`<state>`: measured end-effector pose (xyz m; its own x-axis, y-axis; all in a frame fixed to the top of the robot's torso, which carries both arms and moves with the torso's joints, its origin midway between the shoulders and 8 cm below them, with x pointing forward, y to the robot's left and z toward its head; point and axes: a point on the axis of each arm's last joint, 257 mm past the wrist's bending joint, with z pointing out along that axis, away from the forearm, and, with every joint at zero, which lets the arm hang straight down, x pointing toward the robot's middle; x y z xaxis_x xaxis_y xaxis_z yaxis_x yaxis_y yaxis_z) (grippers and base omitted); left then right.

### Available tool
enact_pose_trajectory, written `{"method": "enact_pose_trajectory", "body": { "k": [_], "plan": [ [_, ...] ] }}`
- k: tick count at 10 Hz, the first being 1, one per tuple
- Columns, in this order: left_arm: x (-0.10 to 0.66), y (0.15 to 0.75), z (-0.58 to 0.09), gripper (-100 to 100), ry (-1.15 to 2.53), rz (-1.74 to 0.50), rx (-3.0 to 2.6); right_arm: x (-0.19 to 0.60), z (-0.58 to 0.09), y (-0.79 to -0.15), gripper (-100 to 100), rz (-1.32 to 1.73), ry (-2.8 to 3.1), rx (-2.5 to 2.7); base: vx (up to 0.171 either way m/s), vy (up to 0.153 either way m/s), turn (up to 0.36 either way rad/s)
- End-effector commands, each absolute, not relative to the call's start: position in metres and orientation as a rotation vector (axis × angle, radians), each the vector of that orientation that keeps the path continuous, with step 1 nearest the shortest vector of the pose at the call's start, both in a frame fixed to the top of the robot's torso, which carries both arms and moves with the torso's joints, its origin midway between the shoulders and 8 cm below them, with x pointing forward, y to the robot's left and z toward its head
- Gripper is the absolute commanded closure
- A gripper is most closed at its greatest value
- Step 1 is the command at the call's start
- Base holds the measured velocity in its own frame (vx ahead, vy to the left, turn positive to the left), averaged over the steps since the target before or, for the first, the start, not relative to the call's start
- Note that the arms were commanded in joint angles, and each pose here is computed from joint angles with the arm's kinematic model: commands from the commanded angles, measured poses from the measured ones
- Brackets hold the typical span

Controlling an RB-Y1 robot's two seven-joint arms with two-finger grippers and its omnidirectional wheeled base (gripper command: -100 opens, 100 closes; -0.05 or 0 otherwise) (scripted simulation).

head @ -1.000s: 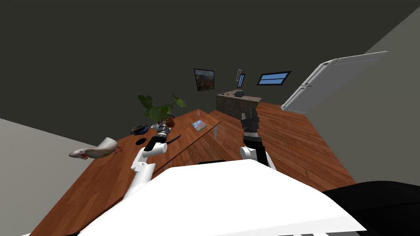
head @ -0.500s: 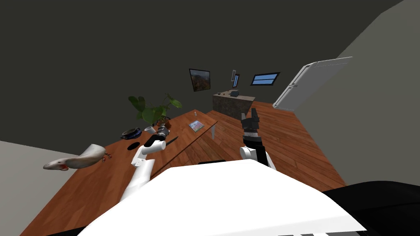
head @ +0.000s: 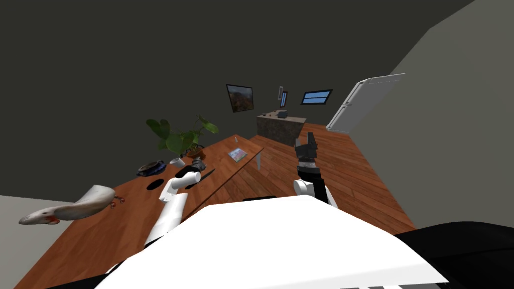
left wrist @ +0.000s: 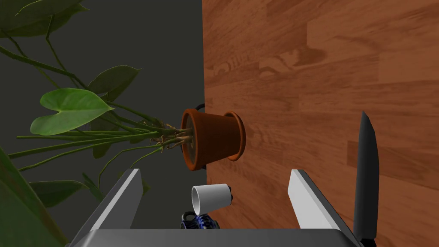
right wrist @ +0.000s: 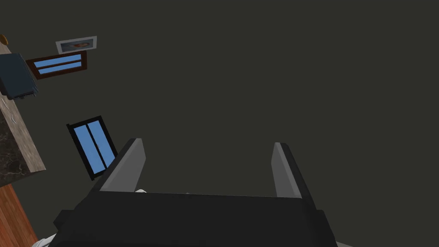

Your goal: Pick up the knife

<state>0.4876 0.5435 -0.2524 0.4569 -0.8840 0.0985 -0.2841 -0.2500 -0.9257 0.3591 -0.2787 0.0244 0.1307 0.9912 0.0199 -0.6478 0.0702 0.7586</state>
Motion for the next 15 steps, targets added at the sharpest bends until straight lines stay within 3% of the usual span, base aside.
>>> {"method": "enact_pose_trajectory", "body": {
  "k": [1, 15],
  "plan": [
    [0.486, 0.558, -0.263, -100, 0.973, -0.784, -1.852, 0.359, 0.024, -0.279, 0, 1.352, 0.602, 0.718, -0.018, 0.007, -0.147],
    [0.404, 0.611, -0.383, -100, 0.789, -0.464, -2.433, 0.359, 0.024, -0.279, 0, 1.351, 0.603, 0.718, -0.01, 0.023, -0.09]
  ]
}}
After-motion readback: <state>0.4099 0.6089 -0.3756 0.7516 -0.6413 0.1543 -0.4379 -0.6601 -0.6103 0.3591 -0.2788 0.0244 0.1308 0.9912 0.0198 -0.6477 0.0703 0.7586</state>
